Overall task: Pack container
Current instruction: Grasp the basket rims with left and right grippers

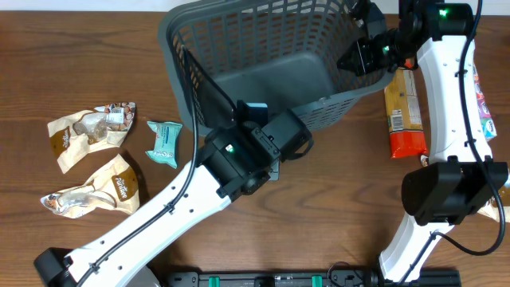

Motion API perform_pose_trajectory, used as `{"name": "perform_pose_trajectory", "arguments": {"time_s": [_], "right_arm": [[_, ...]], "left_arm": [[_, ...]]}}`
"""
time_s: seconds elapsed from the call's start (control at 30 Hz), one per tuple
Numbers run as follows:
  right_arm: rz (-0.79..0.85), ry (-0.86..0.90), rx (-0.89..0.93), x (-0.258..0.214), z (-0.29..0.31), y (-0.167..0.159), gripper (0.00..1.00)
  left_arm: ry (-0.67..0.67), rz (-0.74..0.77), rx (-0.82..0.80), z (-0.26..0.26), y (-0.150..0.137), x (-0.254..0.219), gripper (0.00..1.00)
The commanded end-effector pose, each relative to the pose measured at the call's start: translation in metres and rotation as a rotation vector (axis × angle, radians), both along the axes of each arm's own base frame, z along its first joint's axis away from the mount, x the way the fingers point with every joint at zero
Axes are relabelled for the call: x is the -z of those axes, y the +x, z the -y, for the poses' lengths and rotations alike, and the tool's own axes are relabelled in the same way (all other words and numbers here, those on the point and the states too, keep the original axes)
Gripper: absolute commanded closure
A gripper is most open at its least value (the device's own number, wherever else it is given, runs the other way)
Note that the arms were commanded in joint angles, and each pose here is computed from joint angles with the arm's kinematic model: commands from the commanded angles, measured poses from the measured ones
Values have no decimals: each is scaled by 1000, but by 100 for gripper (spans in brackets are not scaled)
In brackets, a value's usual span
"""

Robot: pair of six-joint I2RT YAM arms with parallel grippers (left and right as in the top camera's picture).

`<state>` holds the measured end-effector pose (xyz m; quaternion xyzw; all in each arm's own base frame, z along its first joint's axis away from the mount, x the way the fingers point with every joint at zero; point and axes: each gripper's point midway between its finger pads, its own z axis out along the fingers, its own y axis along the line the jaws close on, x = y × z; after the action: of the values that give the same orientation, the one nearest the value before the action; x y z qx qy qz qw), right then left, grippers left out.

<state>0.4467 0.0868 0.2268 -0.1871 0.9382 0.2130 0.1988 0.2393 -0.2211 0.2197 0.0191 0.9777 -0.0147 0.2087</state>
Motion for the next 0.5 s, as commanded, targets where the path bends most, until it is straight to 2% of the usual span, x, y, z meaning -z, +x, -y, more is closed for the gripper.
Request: {"name": "perform_pose_trajectory", "arguments": {"time_s": [0.0,0.47], "right_arm": [[-111,10,19,29,-3,-7,99],[-126,-2,70,30,20,-7,99]], "left_arm": [[35,25,-6,-12,11,-2,94],[58,29,-16,-29,25,-3,94]]}}
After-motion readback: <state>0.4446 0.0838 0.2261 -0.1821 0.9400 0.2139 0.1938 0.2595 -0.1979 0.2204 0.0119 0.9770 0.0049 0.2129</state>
